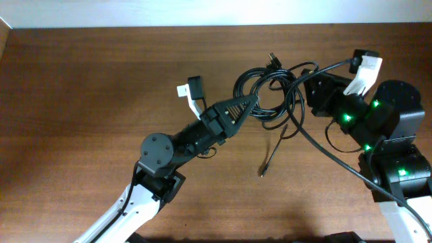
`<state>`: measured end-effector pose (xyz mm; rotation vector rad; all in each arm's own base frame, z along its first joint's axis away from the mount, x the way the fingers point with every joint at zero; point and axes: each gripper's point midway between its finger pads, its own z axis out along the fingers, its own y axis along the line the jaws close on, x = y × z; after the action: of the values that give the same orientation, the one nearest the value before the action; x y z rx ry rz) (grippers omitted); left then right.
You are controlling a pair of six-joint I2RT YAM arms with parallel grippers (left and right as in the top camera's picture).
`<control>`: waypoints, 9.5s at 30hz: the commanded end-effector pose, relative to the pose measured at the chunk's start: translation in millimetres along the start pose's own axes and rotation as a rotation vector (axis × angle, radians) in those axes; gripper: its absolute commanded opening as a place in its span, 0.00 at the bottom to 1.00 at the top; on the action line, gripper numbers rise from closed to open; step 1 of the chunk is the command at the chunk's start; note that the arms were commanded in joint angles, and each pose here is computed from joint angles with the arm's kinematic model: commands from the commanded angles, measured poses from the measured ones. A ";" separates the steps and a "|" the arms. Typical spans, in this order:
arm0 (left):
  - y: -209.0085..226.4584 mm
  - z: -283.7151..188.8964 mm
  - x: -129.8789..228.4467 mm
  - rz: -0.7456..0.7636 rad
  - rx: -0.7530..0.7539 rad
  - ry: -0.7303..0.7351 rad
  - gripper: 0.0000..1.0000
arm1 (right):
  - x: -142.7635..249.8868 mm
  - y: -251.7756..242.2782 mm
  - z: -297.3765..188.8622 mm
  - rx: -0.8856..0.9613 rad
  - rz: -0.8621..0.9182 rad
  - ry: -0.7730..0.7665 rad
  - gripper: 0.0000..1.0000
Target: Untangle cables
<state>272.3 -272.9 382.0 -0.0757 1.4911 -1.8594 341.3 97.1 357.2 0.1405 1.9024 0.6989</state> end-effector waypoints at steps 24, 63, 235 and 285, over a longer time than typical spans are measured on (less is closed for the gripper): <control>-3.6 -4.6 -35.3 -0.064 -0.005 -0.143 0.00 | 28.2 10.9 24.7 -0.124 -0.020 0.154 0.75; 10.5 -45.9 99.1 0.923 0.364 0.606 0.00 | 117.1 16.9 -105.4 -0.306 -0.411 0.438 0.42; 141.9 -106.2 53.2 0.565 -0.371 0.646 0.99 | 114.1 -67.5 -13.8 0.262 -0.172 0.508 0.04; 95.4 -52.9 205.7 1.408 -0.123 0.862 0.00 | 209.9 -40.3 -42.4 0.074 0.140 1.023 0.57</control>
<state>161.1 -345.1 199.6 1.4516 1.4583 -0.4848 220.7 121.6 170.6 -0.0499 2.9409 0.7952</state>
